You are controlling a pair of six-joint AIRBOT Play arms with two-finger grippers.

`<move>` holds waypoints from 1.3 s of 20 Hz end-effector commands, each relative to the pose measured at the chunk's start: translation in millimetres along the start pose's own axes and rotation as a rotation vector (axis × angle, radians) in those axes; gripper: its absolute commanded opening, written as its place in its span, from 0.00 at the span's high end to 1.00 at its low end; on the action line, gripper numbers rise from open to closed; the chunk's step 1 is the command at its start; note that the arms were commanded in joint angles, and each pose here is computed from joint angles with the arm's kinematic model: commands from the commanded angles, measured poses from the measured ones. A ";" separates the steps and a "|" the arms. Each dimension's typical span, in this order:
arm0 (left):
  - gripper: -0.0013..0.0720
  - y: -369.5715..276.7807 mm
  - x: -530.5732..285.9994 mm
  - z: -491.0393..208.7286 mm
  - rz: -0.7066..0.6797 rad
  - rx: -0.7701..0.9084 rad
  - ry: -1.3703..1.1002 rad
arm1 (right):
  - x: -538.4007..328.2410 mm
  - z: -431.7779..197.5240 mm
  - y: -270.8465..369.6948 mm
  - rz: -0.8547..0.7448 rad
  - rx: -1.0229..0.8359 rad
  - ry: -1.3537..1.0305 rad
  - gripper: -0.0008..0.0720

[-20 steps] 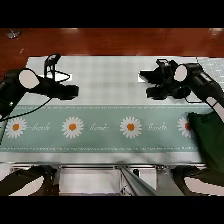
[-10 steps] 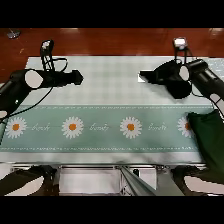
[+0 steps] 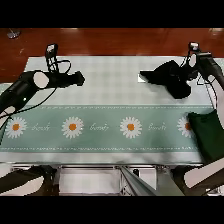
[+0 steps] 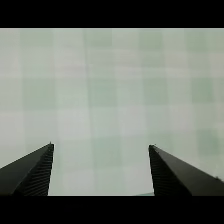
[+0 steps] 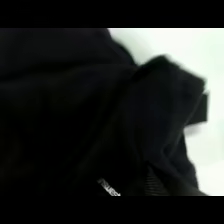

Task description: Fold the shirts.

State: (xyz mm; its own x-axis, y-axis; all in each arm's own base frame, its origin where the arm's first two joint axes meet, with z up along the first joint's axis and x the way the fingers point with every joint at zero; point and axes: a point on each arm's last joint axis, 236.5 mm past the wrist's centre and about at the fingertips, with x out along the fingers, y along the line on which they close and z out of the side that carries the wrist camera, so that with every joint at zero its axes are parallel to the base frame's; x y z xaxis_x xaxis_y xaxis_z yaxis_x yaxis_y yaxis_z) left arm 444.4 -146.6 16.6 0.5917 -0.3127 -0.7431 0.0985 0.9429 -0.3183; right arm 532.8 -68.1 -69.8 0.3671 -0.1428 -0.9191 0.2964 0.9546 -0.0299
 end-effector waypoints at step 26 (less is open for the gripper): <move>0.03 27.1 -172.2 -122.3 0.025 -0.045 -0.001 | -553.8 -48.0 152.9 0.670 -0.618 -0.773 0.95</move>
State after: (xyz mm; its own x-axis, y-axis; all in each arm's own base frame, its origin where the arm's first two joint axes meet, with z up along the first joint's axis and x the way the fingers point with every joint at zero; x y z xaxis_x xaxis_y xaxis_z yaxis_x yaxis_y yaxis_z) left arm 249.2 -79.4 65.1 0.5921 -0.2805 -0.7555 0.0520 0.9488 -0.3115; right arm 370.2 135.0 428.6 0.8684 0.4070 -0.2833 -0.4289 0.9032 -0.0170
